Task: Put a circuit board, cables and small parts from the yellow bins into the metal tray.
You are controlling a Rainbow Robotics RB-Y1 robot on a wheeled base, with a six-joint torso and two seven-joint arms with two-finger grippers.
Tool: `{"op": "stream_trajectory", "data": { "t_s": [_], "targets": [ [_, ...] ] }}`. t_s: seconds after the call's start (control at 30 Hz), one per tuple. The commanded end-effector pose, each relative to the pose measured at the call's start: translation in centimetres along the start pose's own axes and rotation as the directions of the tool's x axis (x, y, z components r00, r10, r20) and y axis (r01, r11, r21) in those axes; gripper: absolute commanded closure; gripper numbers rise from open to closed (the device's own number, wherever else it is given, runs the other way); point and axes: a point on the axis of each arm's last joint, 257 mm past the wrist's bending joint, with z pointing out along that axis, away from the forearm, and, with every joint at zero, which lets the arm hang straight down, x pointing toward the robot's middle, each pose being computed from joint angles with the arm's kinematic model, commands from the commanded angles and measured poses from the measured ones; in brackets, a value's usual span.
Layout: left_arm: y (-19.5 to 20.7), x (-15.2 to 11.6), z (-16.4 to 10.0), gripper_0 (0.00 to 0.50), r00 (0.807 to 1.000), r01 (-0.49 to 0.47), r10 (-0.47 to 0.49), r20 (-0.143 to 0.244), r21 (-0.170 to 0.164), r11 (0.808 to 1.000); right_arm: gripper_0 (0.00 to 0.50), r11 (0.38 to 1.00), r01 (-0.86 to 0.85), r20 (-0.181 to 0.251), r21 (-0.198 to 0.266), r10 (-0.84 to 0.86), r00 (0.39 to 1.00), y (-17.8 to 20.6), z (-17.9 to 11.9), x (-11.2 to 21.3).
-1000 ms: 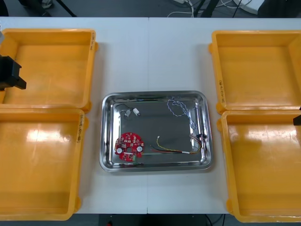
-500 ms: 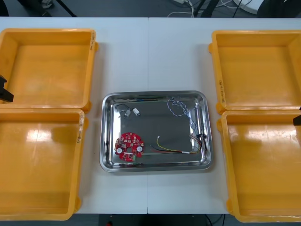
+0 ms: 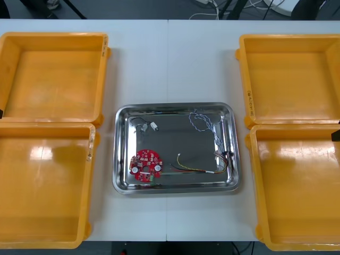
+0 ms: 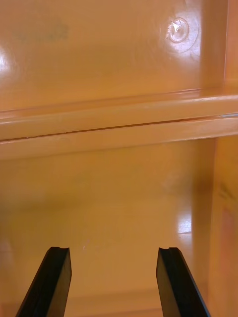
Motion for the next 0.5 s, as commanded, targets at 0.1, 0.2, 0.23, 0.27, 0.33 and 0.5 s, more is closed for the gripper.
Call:
{"op": "stream_trajectory", "data": {
  "t_s": [0.1, 0.2, 0.23, 0.27, 0.33, 0.5],
  "targets": [
    [0.41, -0.03, -0.68, 0.0, 0.996, -0.08, 0.08, 0.024, -0.02, 0.997, 0.0, 0.999, -0.042, 0.036, 0.006, 0.041, 0.998, -0.29, -1.15, -0.76],
    [0.37, -0.03, -0.68, 0.0, 0.997, -0.077, 0.078, 0.024, -0.019, 0.997, 0.0, 0.999, -0.042, 0.036, 0.006, 0.041, 0.998, -0.29, -1.15, -0.76],
    [0.41, -0.03, -0.68, 0.0, 0.997, -0.077, 0.077, 0.024, -0.02, 0.997, 0.0, 0.999, -0.042, 0.036, 0.006, 0.041, 0.998, -0.29, -1.15, -0.76],
    [0.41, -0.03, -0.68, 0.0, 0.997, -0.075, 0.076, 0.024, -0.02, 0.997, 0.0, 0.999, -0.042, 0.036, 0.006, 0.041, 0.998, -0.29, -1.15, -0.76],
    [0.44, -0.06, -0.72, 0.0, 0.997, -0.073, 0.073, 0.025, -0.02, 0.997, 0.0, 0.999, -0.042, 0.036, 0.006, 0.041, 0.998, -0.29, -1.15, -0.76],
    [0.44, -0.06, -0.72, 0.0, 0.997, -0.073, 0.073, 0.025, -0.02, 0.997, 0.0, 0.999, -0.042, 0.036, 0.006, 0.041, 0.998, -0.29, -1.15, -0.76]
  ]
}}
